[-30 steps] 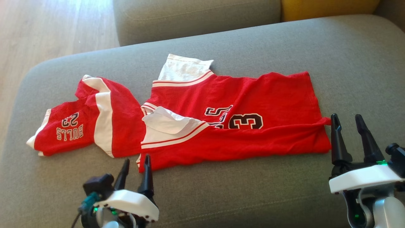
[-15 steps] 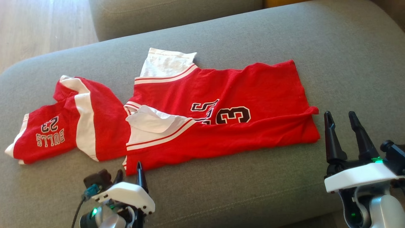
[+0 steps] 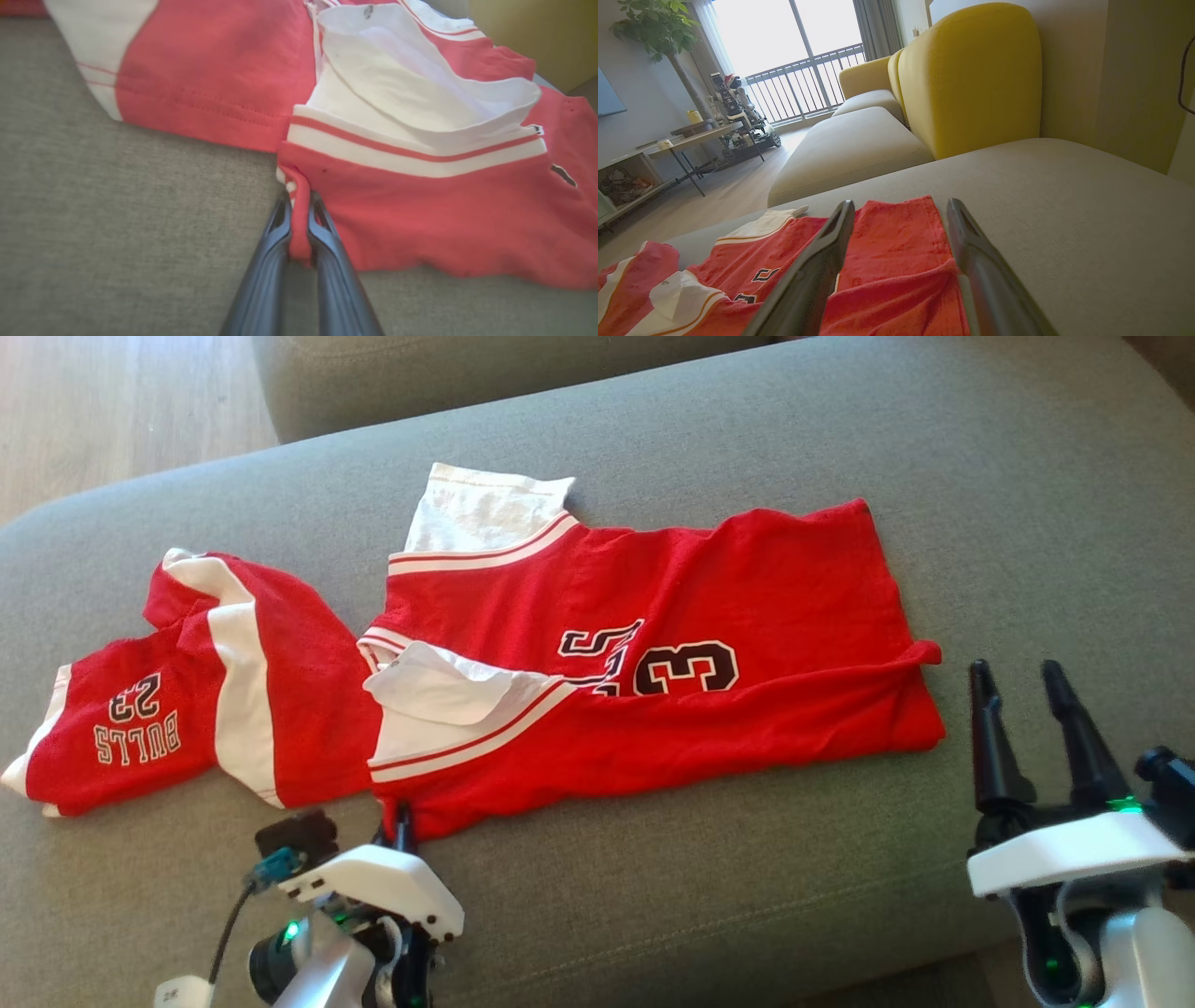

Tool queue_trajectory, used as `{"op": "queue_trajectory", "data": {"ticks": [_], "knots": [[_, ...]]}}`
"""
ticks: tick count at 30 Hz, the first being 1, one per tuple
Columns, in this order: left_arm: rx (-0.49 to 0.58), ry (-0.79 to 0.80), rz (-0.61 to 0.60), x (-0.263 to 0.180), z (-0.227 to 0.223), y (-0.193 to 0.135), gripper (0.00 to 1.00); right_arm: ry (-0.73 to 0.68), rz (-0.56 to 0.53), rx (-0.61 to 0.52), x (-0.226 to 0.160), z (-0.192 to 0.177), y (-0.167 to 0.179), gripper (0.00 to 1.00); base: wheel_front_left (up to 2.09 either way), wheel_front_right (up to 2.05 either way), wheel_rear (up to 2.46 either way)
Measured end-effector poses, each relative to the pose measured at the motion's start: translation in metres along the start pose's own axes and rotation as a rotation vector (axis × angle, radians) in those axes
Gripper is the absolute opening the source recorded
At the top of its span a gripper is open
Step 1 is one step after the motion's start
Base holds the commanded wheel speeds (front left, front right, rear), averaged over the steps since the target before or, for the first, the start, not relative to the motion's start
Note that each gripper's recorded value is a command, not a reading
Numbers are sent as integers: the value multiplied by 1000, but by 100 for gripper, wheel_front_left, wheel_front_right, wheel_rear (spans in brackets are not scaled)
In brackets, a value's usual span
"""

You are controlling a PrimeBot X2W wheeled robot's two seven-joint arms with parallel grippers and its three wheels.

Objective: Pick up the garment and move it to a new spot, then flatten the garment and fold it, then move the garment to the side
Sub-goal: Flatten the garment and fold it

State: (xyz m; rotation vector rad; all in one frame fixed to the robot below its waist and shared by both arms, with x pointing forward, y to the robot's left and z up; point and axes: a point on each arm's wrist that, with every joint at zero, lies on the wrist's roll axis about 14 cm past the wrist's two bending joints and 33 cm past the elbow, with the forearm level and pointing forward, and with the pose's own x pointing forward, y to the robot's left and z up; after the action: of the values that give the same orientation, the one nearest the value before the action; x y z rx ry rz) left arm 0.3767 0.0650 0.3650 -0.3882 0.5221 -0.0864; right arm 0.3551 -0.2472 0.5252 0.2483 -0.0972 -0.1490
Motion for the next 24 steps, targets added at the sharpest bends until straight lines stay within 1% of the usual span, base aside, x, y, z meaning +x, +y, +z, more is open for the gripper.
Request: {"op": "queue_trajectory", "data": {"ticks": [3, 5, 7, 10, 13, 16, 19, 24], "knots": [[10, 13, -31, 1, -4, -7, 0, 34, -27, -21, 2, -8, -9, 100, 0, 0, 0], [19, 11, -40, 1, -3, -9, 0, 75, -36, 6, 4, -20, -11, 100, 0, 0, 0], [37, 4, -53, 0, -2, -12, 0, 109, -67, 88, 6, -32, -17, 100, 0, 0, 0], [42, -17, -58, -3, 3, -12, 0, 150, -147, 192, 6, -49, -36, 100, 0, 0, 0], [50, -44, -68, -7, 8, -15, 0, 210, -211, 258, 3, -72, -49, 100, 0, 0, 0], [43, -70, -69, -11, 14, -15, 0, 259, -234, 295, 4, -89, -50, 100, 0, 0, 0], [39, -85, -69, -13, 17, -15, 0, 284, -228, 336, 13, -98, -41, 100, 0, 0, 0], [33, -87, -77, -12, 17, -17, 0, 347, -247, 361, 22, -119, -36, 100, 0, 0, 0]]}}
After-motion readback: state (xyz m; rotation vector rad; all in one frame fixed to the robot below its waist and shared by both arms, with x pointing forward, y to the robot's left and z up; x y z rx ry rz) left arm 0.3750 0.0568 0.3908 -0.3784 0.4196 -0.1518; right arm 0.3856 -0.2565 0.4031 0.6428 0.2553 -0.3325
